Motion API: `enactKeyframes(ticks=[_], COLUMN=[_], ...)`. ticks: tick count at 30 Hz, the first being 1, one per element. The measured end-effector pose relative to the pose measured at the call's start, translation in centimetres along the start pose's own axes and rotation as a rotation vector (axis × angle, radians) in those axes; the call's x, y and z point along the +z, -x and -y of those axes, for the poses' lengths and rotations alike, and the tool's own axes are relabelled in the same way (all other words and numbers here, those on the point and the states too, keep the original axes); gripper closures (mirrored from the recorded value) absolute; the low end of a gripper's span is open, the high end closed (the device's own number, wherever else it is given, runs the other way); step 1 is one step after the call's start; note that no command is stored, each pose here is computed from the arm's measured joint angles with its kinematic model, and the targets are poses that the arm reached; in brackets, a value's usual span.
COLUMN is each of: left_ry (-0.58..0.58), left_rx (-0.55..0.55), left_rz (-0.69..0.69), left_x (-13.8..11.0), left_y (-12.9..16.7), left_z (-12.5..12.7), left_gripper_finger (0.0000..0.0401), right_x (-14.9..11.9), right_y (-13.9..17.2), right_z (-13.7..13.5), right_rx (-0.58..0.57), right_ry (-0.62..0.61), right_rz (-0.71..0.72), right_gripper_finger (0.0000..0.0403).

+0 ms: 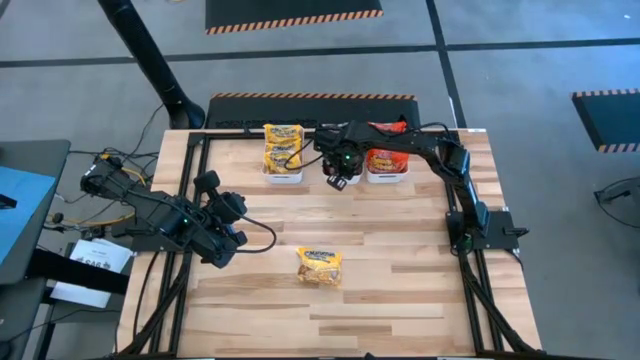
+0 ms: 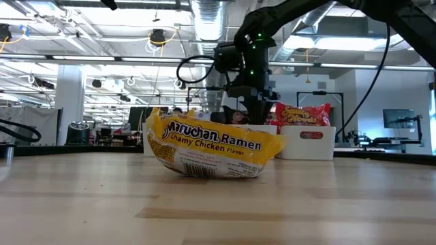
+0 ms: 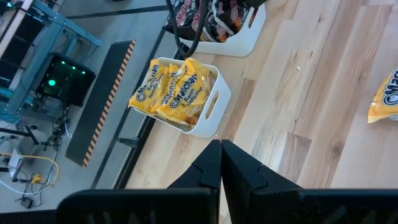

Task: Sort Maruchan noodles
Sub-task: Put the black noodle pack into the middle white bin, then put the yellow noodle pack into the left white bin

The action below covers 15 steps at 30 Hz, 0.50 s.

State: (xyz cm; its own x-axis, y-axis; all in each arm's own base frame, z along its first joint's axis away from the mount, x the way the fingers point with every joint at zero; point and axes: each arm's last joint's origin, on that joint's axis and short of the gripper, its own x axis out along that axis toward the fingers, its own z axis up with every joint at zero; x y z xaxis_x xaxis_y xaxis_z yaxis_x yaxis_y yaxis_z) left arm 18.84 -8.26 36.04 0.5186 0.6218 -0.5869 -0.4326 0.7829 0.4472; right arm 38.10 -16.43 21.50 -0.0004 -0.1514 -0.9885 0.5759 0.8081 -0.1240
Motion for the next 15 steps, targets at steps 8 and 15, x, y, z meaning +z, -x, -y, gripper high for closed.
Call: enactKeyframes(ticks=[8,15], left_ry=[0.001,0.010], left_rx=[-0.001,-0.002], left_rz=[-0.001,-0.001], left_x=[0.0,0.0], left_y=[0.0,0.0], left_z=[0.0,0.0], left_gripper_finger=[0.0401,0.0401], right_x=[0.0,-0.7], right_y=[2.6,6.1], right_z=[-0.5,-1.5], right_rx=[0.008,0.009], right_ry=[0.051,0.094], right_rz=[0.031,0.010], right_gripper_finger=[0.0292,0.0292])
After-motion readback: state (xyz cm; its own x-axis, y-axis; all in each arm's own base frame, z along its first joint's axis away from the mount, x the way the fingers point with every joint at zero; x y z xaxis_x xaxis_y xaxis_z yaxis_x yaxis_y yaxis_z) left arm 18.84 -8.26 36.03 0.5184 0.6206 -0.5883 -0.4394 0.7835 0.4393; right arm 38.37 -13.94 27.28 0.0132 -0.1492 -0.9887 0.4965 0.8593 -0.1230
